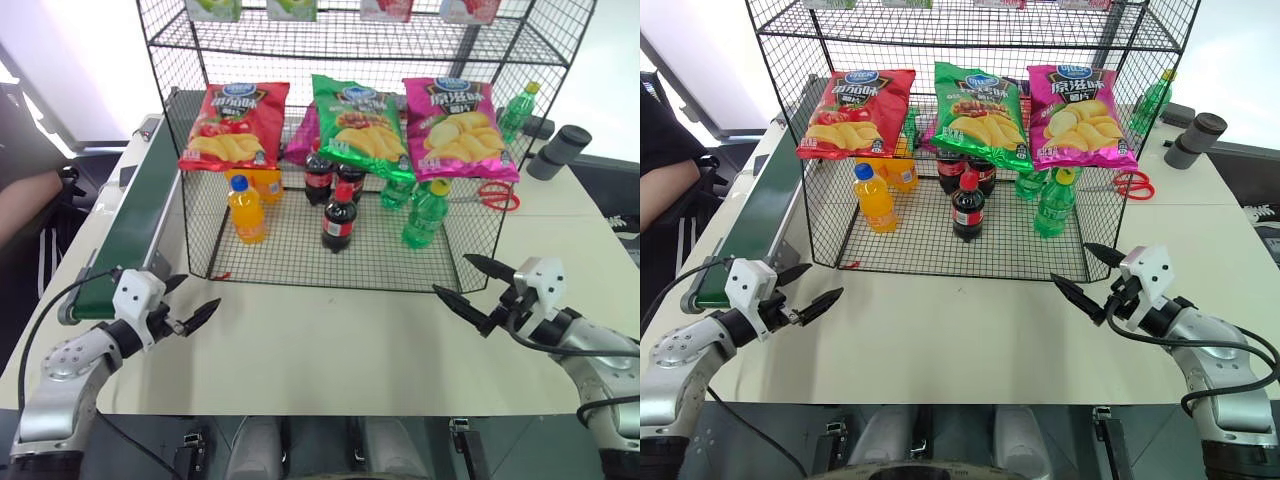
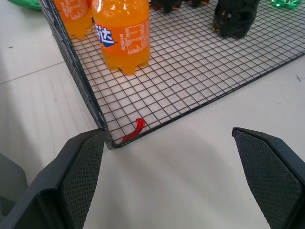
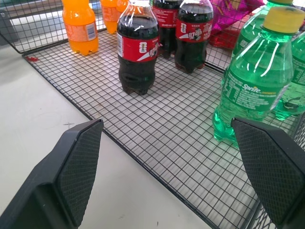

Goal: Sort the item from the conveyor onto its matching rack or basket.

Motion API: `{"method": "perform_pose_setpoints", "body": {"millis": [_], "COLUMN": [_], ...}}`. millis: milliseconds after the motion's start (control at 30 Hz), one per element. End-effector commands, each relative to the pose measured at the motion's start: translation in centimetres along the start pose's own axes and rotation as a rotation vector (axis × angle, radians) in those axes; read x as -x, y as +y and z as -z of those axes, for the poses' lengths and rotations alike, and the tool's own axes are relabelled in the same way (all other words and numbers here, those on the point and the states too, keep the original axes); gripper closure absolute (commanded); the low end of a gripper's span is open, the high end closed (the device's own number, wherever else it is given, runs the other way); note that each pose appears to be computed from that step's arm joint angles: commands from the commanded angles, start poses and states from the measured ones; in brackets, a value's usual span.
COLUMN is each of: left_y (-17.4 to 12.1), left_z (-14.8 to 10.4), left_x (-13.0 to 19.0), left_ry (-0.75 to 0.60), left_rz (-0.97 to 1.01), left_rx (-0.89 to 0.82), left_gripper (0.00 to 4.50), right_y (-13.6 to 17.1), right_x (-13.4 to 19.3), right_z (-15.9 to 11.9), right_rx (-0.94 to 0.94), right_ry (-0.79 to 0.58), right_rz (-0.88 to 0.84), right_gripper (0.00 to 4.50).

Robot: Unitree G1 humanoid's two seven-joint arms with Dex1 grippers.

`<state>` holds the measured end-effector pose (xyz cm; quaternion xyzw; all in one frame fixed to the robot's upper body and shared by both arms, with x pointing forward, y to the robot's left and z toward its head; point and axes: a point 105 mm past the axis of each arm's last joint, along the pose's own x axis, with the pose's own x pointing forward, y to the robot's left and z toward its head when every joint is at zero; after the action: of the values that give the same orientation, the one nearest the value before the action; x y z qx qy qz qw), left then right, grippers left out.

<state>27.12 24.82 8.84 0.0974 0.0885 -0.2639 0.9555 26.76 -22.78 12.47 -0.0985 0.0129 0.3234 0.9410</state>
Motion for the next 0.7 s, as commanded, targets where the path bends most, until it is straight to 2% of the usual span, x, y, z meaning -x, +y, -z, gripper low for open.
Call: {"method": "perform_pose_setpoints", "body": {"millis": [33,700], "left_y": [0.76,1.06], "left_z": [-1.09,-1.16], "left_x": [0.56,0.31], "left_ry": [-0.030,-0.022], "left_rz": [-0.028,-0.062], "left_rx": [-0.022,-0.050], "left_gripper": [0.00,0.00], "right_y": [-0.25,-0.28], "right_x": [-0.37,-0.55], "right_z": [-0.93,-0.80], "right_rx": [0.032,0.040], "right_ry": [-0.037,-0.028], "right_rz": [-0.001,-0.005], "right_gripper": [0.04,0.04]}}
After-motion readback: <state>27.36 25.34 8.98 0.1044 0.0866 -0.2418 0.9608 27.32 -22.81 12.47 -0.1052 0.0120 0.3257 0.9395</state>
